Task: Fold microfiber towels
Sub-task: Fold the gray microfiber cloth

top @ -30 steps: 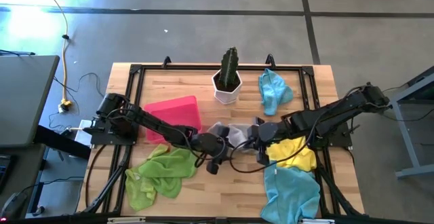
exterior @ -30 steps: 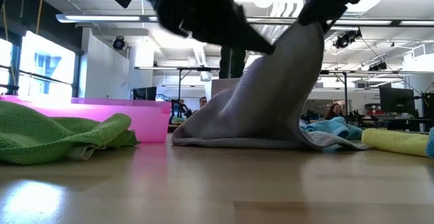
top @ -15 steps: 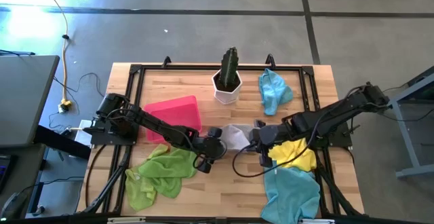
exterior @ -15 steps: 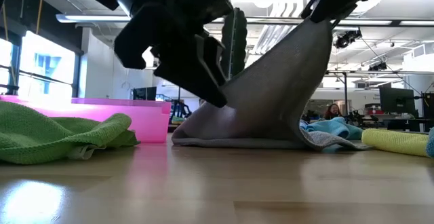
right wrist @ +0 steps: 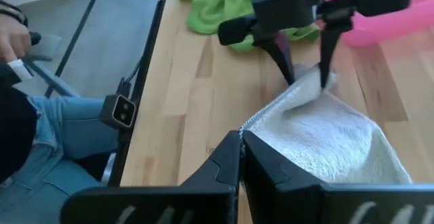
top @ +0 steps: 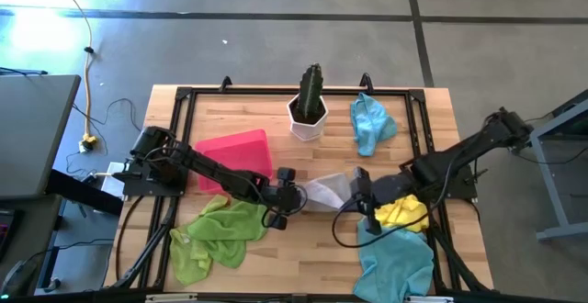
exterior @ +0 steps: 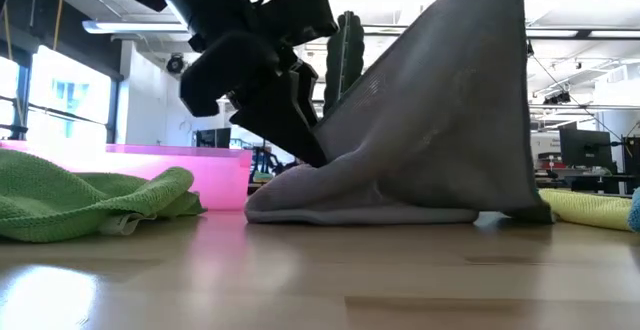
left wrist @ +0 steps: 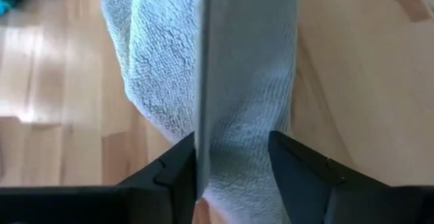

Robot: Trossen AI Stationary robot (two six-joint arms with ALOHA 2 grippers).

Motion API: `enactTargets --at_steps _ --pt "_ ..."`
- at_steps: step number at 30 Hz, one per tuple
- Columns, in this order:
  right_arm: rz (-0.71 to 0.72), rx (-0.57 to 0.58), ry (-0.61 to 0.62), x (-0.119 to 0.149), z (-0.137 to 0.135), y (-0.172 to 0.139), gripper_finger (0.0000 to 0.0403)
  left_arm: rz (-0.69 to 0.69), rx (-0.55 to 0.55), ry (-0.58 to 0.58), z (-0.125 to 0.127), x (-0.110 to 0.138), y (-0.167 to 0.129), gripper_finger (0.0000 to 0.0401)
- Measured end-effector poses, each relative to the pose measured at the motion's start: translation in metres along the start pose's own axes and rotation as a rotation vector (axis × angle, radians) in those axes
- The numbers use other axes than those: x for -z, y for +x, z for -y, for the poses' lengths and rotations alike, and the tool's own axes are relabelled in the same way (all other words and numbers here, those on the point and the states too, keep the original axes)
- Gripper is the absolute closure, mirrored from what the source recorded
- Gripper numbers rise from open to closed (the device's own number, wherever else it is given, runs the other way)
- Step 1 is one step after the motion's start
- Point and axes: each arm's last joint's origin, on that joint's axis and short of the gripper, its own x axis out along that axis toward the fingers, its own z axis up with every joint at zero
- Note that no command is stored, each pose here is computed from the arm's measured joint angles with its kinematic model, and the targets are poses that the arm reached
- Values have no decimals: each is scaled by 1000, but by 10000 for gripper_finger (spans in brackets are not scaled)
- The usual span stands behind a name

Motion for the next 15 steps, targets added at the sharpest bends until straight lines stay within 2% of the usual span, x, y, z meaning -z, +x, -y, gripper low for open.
enactTargets --at_steps 8,15 --pt "-12 35 -7 4 1 -9 403 -110 33 43 15 11 -5 293" --pt "-12 54 -18 4 2 -12 403 -112 29 40 20 11 -7 335"
